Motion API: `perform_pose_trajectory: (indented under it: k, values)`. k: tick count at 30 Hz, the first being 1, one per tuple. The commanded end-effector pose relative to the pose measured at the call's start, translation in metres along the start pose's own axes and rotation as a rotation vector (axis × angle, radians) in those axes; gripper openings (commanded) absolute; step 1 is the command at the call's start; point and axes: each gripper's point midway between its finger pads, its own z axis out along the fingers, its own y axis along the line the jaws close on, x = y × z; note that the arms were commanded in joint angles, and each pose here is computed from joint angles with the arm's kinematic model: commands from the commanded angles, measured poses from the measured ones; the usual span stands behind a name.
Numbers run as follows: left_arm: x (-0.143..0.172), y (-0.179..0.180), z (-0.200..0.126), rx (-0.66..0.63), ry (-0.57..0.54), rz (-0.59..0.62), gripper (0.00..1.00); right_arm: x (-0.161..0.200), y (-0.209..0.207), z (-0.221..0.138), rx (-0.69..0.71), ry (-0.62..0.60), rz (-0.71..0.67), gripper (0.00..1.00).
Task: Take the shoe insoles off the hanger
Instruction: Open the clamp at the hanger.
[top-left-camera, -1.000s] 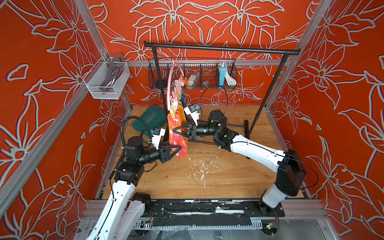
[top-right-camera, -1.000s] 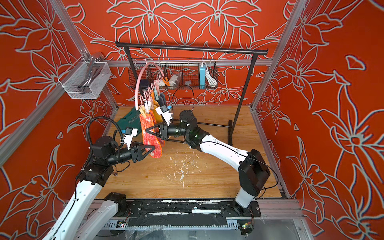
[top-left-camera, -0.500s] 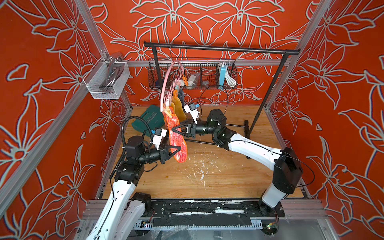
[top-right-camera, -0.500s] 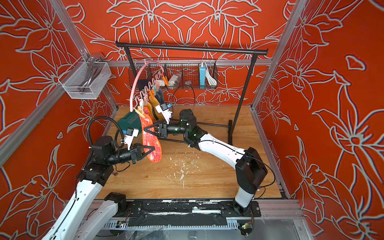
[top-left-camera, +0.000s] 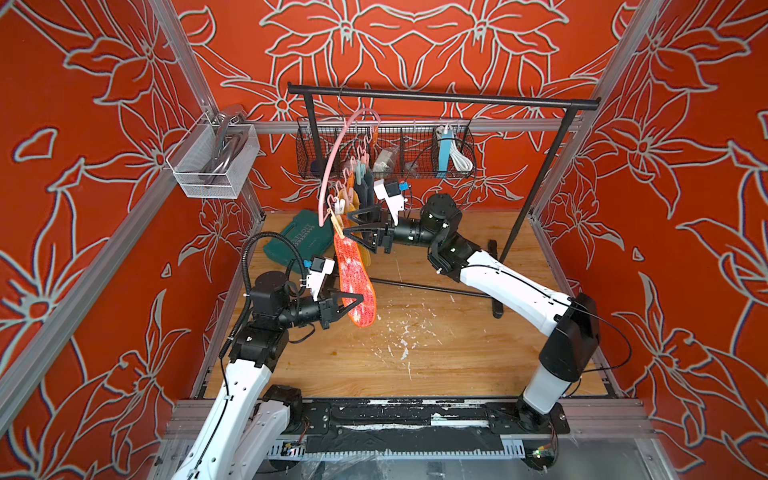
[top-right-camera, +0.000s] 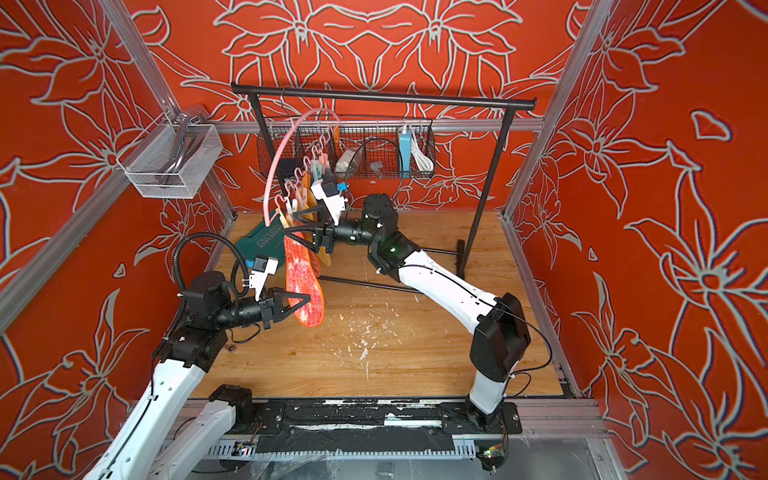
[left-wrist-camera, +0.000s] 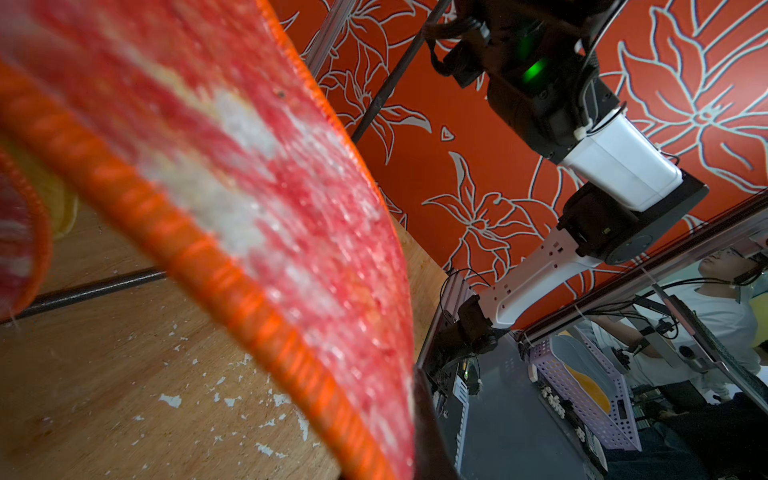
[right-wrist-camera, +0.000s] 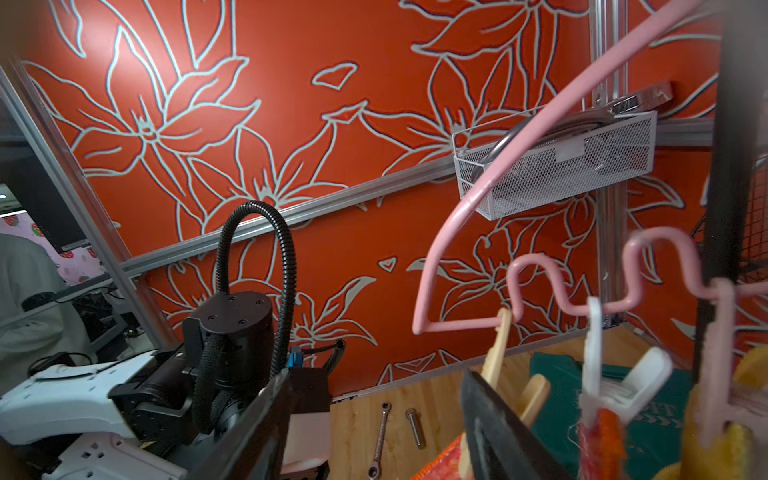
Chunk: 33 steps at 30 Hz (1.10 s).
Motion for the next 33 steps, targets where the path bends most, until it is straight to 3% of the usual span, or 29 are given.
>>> perform_pose_trajectory:
  k: [1,7,17,22,27,33]
  values:
    - [0.001,-0.008,0.001,0.038,0.004,0.03,0.0,0.011,-0.024,0.006,0.085,0.033,-0.052,0.71]
    - [0.002,-0.009,0.001,0.041,0.008,0.033,0.0,0.021,-0.047,0.014,0.155,0.063,0.005,0.73]
    - [0.004,-0.014,0.0,0.047,0.008,0.051,0.0,0.026,-0.066,0.028,0.184,0.058,0.142,0.67]
    - [0.005,-0.013,0.001,0.041,0.013,0.051,0.0,0.022,-0.065,0.037,0.147,0.039,0.185,0.5]
    - [0.005,-0.01,0.001,0.022,0.013,0.044,0.0,0.016,-0.057,0.041,0.096,0.022,0.214,0.27]
    - [0.007,-0.009,0.0,0.009,0.015,0.038,0.0,0.015,-0.057,0.039,0.109,0.024,0.216,0.24]
